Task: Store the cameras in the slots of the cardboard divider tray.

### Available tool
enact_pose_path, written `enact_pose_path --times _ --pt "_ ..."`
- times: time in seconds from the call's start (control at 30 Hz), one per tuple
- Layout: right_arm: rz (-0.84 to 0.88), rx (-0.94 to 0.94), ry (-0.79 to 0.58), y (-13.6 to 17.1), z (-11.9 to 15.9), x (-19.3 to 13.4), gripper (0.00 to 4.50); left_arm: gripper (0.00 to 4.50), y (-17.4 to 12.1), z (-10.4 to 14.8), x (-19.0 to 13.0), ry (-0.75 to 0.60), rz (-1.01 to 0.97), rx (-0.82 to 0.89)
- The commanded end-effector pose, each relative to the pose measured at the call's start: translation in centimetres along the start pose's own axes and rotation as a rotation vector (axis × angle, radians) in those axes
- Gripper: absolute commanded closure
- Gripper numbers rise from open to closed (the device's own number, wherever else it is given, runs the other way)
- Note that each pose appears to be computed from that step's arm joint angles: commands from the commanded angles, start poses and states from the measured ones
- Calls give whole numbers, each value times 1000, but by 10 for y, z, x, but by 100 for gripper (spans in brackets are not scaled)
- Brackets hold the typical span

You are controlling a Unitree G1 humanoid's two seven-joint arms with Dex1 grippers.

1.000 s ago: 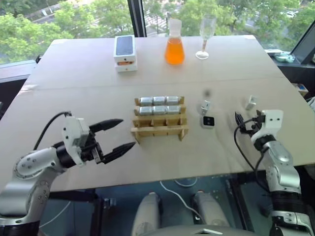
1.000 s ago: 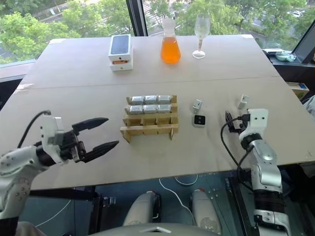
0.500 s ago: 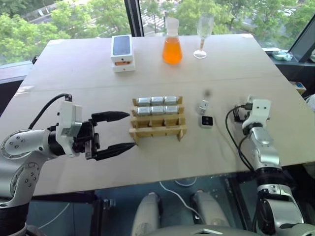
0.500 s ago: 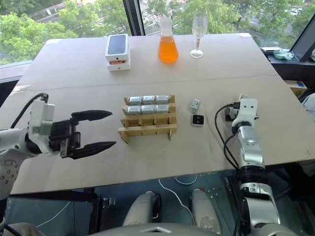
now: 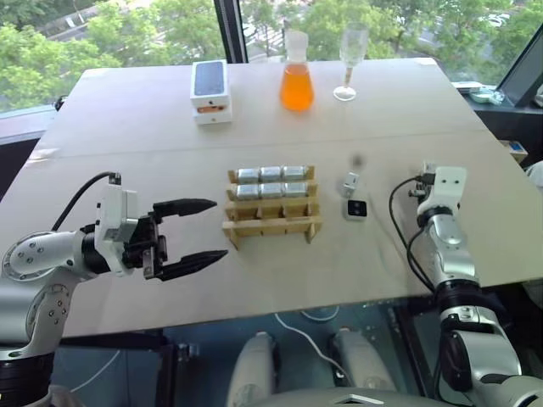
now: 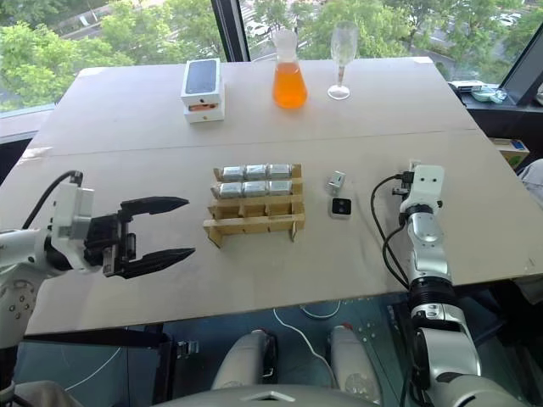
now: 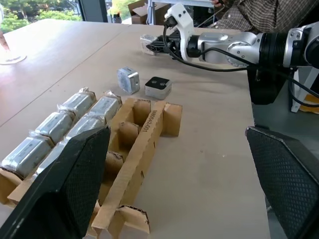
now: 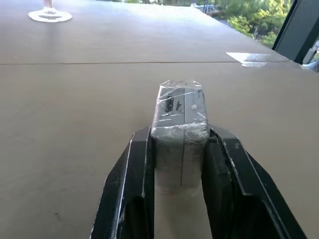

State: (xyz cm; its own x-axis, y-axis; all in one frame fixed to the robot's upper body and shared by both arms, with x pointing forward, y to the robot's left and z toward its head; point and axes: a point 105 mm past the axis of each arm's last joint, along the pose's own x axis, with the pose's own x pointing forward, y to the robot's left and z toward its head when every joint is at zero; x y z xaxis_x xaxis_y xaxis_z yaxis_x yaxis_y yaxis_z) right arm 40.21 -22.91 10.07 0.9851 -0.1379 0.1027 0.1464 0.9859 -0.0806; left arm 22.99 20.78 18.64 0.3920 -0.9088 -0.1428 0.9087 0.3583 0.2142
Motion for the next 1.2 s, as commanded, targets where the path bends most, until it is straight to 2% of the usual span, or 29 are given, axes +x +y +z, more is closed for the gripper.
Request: enact_pose_path --times 0.03,0.07,0.2,0.27,0.4,0.5,0.63,0.77,0.97,1.2 --pt "121 -38 -168 13 41 2 377 0 -1 4 -6 -2 22 28" --pt "186 -15 -201 21 50 1 377 0 -2 3 -7 -1 27 22" --pt "666 172 -361 83 104 -25 377 0 -8 -2 -16 37 51 -9" --pt "834 181 -363 105 113 -38 377 0 -8 -4 -19 60 59 -8" --pt "1350 79 -355 178 130 -82 377 0 -1 -6 -31 56 158 -13" --pt "1588 31 -352 207 133 -104 377 0 7 -12 -45 36 281 -23" --pt "1705 -64 -345 230 125 -112 377 0 -2 -24 -55 67 319 -59" --pt "1774 -66 -306 248 119 -114 377 0 -14 -30 -61 72 362 -97" --pt "1798 -162 -278 269 104 -106 377 0 -29 -31 -62 72 402 -126" --pt "1795 -199 -297 289 103 -105 377 0 -31 -29 -60 73 410 -128"
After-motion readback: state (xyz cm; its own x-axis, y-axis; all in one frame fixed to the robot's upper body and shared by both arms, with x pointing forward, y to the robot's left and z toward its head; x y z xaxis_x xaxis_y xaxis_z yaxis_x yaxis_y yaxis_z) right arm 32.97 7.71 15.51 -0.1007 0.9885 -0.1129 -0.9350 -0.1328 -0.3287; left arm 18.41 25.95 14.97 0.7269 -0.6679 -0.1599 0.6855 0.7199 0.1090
